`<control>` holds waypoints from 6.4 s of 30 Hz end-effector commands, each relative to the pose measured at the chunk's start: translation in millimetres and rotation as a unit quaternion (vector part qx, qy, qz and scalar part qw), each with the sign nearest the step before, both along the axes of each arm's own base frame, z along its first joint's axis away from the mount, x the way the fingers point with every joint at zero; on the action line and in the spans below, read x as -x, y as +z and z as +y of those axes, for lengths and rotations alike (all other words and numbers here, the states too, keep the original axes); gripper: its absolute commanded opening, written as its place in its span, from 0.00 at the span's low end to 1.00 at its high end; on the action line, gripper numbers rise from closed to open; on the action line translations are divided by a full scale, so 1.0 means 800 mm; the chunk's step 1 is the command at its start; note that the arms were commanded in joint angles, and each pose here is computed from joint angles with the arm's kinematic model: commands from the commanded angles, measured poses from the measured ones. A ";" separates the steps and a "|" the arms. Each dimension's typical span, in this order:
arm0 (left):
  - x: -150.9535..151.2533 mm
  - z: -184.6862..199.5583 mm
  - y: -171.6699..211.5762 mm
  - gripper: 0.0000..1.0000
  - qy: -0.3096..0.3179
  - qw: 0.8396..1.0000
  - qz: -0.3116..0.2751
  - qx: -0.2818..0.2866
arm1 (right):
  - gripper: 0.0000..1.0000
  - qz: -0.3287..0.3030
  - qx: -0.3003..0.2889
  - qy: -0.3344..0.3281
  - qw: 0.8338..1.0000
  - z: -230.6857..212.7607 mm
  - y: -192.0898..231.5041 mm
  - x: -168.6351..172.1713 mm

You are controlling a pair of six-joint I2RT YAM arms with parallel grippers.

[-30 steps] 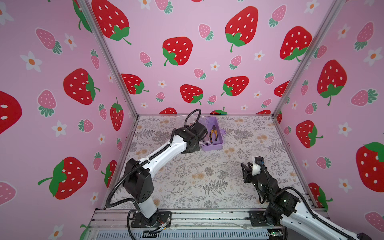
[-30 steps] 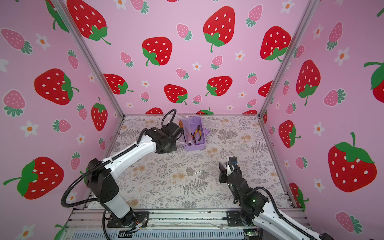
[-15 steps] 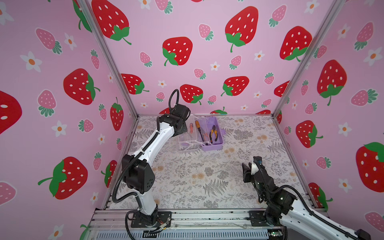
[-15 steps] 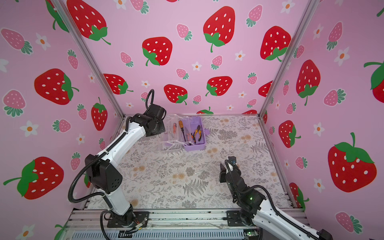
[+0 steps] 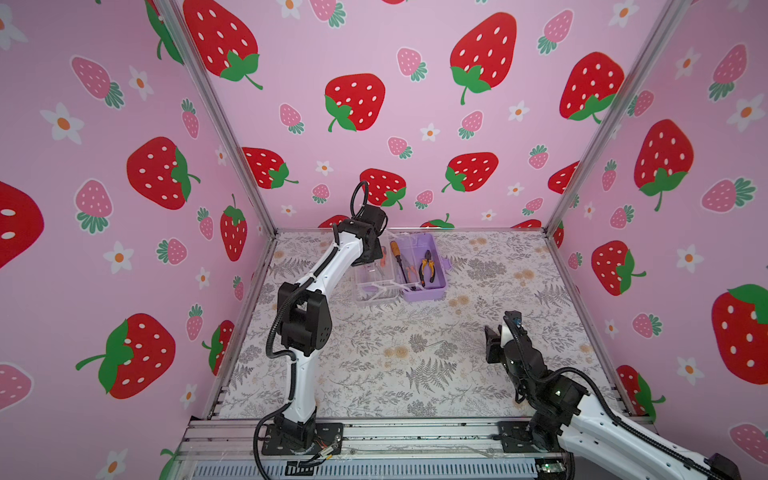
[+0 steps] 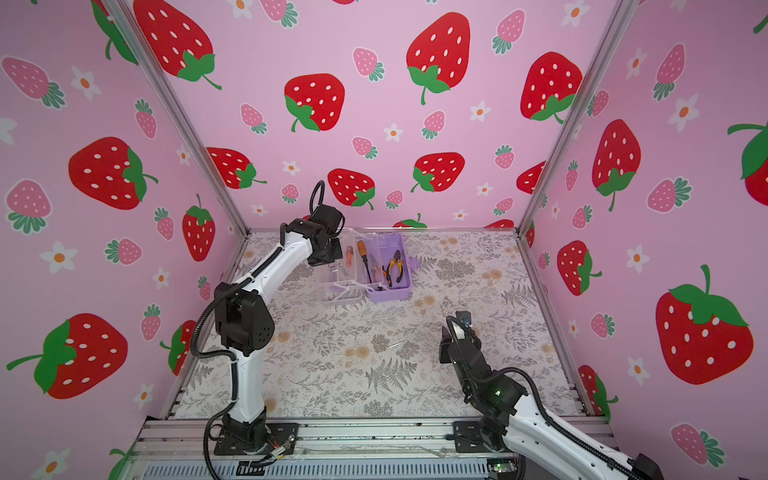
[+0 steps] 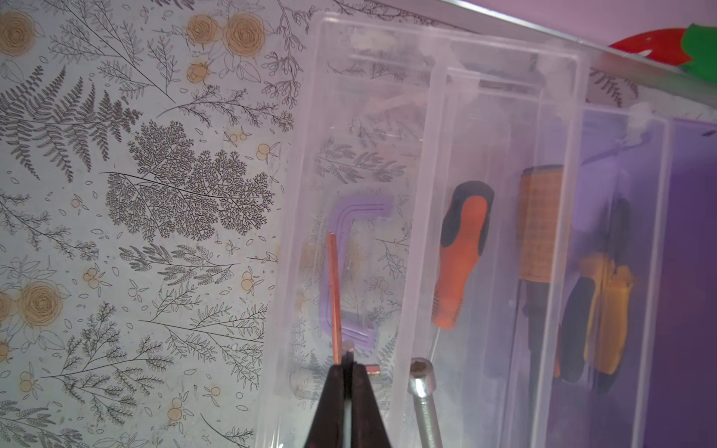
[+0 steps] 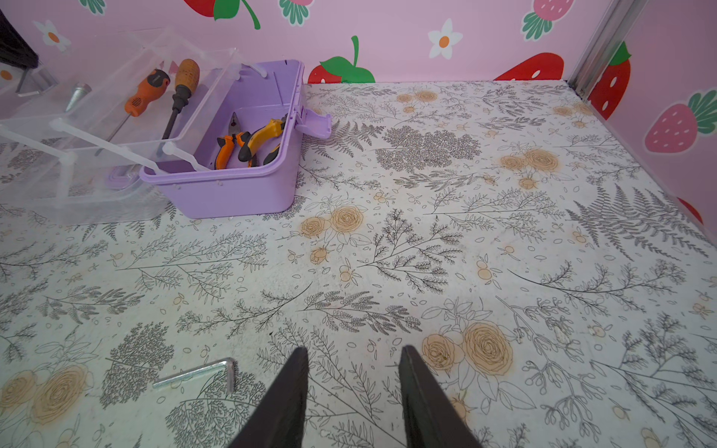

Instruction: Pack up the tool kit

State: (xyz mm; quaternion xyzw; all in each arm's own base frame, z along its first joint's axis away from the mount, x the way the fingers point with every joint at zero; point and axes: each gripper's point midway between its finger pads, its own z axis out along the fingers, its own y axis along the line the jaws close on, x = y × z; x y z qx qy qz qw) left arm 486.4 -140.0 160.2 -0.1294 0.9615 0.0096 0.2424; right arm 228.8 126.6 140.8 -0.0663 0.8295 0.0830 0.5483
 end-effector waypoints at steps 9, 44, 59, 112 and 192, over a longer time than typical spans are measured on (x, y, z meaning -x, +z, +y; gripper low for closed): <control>0.040 0.026 -0.018 0.00 0.026 0.999 0.041 -0.024 | 0.42 -0.009 -0.020 -0.003 1.000 0.000 0.011 -0.005; 0.249 -0.205 -0.061 0.48 -0.266 0.954 0.028 0.137 | 0.29 0.187 0.003 0.134 0.973 0.091 -0.090 0.005; 0.272 -0.287 -0.135 0.60 -0.350 0.931 0.058 0.089 | 0.07 0.273 -0.132 0.138 0.943 0.080 -0.114 0.007; 0.107 -0.074 0.048 0.00 -0.143 0.984 -0.063 0.088 | 0.15 0.315 -0.205 0.132 0.917 0.058 -0.128 -0.026; 0.226 0.123 0.077 0.99 0.026 0.936 -0.340 0.082 | 0.99 -0.065 -0.195 -0.161 0.965 -0.123 0.156 -0.025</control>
